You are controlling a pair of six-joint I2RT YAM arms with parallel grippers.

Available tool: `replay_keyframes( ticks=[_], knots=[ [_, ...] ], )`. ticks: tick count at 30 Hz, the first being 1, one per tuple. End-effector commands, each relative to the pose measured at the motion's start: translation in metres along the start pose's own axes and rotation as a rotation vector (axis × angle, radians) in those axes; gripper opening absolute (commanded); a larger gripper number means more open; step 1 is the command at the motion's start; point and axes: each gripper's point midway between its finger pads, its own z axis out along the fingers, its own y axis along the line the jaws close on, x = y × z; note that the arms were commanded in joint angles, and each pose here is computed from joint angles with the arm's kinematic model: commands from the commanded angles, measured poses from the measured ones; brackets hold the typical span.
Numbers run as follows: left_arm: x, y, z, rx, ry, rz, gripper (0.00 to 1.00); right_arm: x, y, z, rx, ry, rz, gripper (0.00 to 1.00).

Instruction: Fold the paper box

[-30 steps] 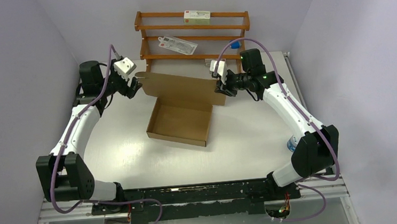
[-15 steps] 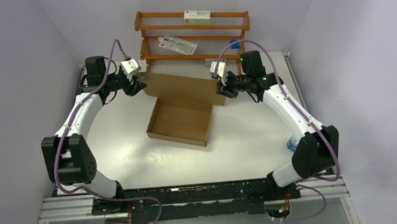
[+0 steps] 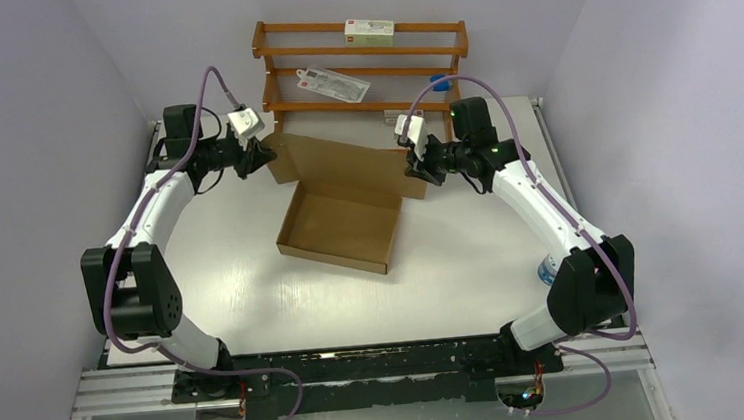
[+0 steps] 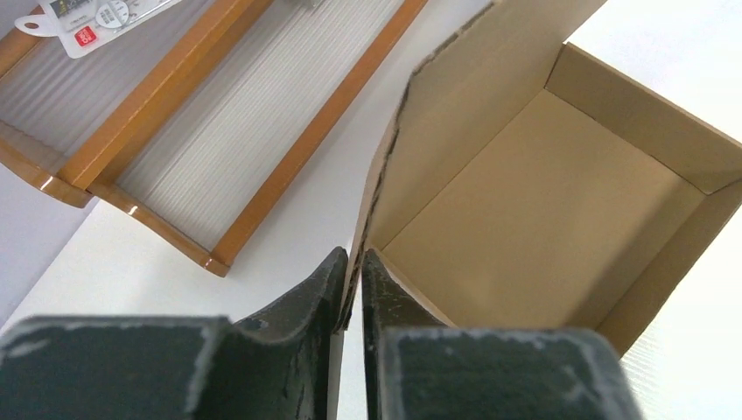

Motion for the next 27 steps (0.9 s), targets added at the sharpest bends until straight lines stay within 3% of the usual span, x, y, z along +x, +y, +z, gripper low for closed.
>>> replay_keyframes(
  ticks=[1, 7, 14, 27],
  knots=[
    [-0.027, -0.011, -0.003, -0.021, -0.059, -0.027, 0.13, -0.007, -0.002, -0.005, 0.046, -0.036, 0.063, 0.01],
    [-0.036, -0.019, 0.003, -0.135, -0.063, -0.221, 0.05, -0.013, -0.009, -0.009, 0.15, -0.089, 0.187, 0.0],
    [-0.013, -0.027, 0.0, -0.279, 0.01, -0.538, 0.05, -0.015, -0.012, -0.009, 0.288, -0.073, 0.331, 0.0],
    [-0.012, -0.056, -0.017, -0.399, -0.006, -0.749, 0.05, -0.021, -0.007, 0.007, 0.492, -0.043, 0.469, 0.0]
  ],
)
